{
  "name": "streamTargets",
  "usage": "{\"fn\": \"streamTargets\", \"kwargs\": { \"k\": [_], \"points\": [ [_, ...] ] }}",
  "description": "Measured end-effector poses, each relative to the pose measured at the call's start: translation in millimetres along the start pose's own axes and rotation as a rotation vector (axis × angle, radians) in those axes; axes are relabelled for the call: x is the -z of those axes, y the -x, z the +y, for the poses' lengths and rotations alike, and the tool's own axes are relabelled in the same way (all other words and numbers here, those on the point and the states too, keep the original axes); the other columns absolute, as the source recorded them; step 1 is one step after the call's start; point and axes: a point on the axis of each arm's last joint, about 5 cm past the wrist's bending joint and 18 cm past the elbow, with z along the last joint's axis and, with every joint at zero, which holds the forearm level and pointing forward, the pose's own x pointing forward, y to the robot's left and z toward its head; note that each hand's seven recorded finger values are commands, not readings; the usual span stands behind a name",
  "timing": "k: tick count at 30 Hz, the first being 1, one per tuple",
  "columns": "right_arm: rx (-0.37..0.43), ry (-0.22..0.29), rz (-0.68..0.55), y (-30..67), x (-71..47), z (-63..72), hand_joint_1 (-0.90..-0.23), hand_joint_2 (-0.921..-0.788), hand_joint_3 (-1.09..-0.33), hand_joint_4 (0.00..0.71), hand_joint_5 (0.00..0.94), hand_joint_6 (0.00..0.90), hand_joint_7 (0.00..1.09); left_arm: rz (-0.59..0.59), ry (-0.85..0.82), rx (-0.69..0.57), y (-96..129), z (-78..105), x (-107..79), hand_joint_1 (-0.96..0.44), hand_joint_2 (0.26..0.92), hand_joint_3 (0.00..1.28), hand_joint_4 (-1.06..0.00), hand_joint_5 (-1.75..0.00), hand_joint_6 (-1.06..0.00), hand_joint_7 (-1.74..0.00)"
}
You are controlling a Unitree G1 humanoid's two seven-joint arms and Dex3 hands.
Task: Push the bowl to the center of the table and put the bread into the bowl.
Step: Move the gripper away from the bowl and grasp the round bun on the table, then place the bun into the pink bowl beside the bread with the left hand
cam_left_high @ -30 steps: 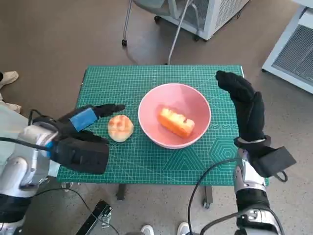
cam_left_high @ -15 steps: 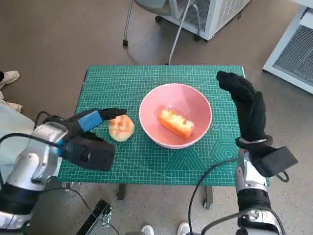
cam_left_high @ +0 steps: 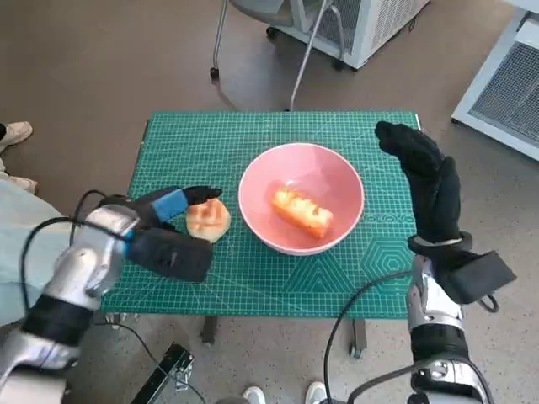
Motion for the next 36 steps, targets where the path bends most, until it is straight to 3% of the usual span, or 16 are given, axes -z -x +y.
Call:
{"fn": "streamTargets", "kwargs": {
  "k": [5,11,13,14,15,16,20,28,36],
  "points": [
    [-0.001,-0.001,0.002,-0.2,0.1,0.3,-0.563,-0.921,-0.758,0.383,0.006,0.061,0.76,0.002,-0.019,-0.012,-14.0,-2.9,-5.6,0.08,0.860,0.03,-0.34,-0.04,-0.47,-0.05],
    [0.000,-0.001,0.002,-0.5,-0.2,0.4,-0.561,-0.921,-0.759,0.383,0.006,0.062,0.75,-0.012,-0.074,-0.037,-26.8,-6.0,-9.3,0.08,0.914,0.14,-0.51,-0.05,-0.65,-0.10],
    [0.001,-0.001,0.002,-0.5,-0.2,0.4,-0.563,-0.921,-0.758,0.383,0.006,0.063,0.75,-0.024,-0.097,-0.054,-29.5,-6.1,-9.5,0.08,0.918,0.17,-0.60,-0.09,-0.73,-0.14],
    [0.001,-0.001,0.002,-0.5,-0.2,0.4,-0.563,-0.921,-0.757,0.383,0.006,0.063,0.75,-0.031,-0.108,-0.063,-30.4,-6.2,-9.4,0.05,0.919,0.19,-0.55,-0.56,-0.65,-0.55],
    [0.001,-0.001,0.003,-0.5,-0.2,0.3,-0.563,-0.921,-0.756,0.384,0.006,0.064,0.75,-0.039,-0.117,-0.075,-31.5,-6.0,-9.1,0.03,0.920,0.21,-0.50,-0.87,-0.59,-0.83],
    [0.001,-0.001,0.003,-0.5,-0.2,0.3,-0.561,-0.921,-0.756,0.384,0.006,0.064,0.75,-0.046,-0.123,-0.082,-32.0,-5.6,-9.0,0.02,0.920,0.21,-0.50,-1.08,-0.57,-0.97],
    [0.002,-0.001,0.004,-0.5,-0.1,0.4,-0.556,-0.921,-0.754,0.384,0.006,0.066,0.75,-0.063,-0.127,-0.103,-33.7,-5.6,-6.3,0.01,0.920,0.17,-0.53,-1.33,-0.58,-1.08],
    [0.008,-0.002,0.007,0.1,0.4,0.1,-0.555,-0.921,-0.753,0.384,0.005,0.068,0.74,-0.049,-0.077,-0.121,-34.3,-6.5,-1.2,0.00,0.914,0.13,-0.58,-1.33,-0.63,-1.12],
    [0.010,-0.005,0.007,0.0,0.6,1.3,-0.553,-0.921,-0.755,0.384,0.005,0.069,0.74,-0.025,-0.032,-0.156,-32.2,-4.4,5.6,0.00,0.901,0.08,-0.67,-1.22,-0.70,-1.08]
  ]
}}
